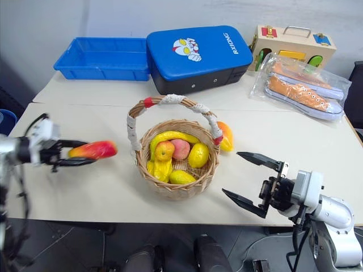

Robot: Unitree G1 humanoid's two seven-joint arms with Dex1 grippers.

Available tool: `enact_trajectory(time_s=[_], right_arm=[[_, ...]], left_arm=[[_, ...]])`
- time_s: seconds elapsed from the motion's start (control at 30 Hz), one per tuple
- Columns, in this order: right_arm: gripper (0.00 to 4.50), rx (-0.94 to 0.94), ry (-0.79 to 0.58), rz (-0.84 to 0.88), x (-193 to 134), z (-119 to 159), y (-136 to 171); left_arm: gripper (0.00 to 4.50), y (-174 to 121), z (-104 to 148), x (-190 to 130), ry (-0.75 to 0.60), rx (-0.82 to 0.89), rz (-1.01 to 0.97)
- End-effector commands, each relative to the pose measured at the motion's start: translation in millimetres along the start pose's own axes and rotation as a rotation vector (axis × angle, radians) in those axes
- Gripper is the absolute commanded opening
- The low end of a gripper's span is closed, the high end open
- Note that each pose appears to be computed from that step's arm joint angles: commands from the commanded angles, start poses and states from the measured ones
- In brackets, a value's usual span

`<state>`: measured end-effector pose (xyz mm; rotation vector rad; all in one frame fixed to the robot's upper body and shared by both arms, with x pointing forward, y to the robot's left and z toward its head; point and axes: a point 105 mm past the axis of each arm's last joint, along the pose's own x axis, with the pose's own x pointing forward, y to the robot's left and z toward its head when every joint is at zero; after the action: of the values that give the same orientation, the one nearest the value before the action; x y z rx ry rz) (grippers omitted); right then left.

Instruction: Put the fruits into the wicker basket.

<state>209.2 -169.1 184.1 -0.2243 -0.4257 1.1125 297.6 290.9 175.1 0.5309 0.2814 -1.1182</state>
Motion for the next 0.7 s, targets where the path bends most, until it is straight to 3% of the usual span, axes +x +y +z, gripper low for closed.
enact_trajectory(time_s=[0.03, 0.2, 0.33, 0.53, 0.7], right_arm=[[4.5, -0.026, -0.016, -0.002, -4, 2, -5], [4.5, -0.006, 0.01, -0.003, -13, -9, -12], [4.5, -0.007, 0.007, 0.0, -12, -9, -18], [4.5, -0.016, -0.002, -0.02, -10, -2, -22], [4.5, -0.007, 0.029, -0.07, -13, -3, -19]], left_arm=[[2.01, -41, 41, -3, -0.066, 0.127, -0.154], [2.01, -89, 106, 40, -0.235, 0.176, -0.212], [2.01, -102, 125, 70, -0.291, 0.147, -0.208], [2.01, -97, 142, 112, -0.341, 0.088, -0.119], [3.44, -101, 143, 119, -0.362, 0.094, -0.137]])
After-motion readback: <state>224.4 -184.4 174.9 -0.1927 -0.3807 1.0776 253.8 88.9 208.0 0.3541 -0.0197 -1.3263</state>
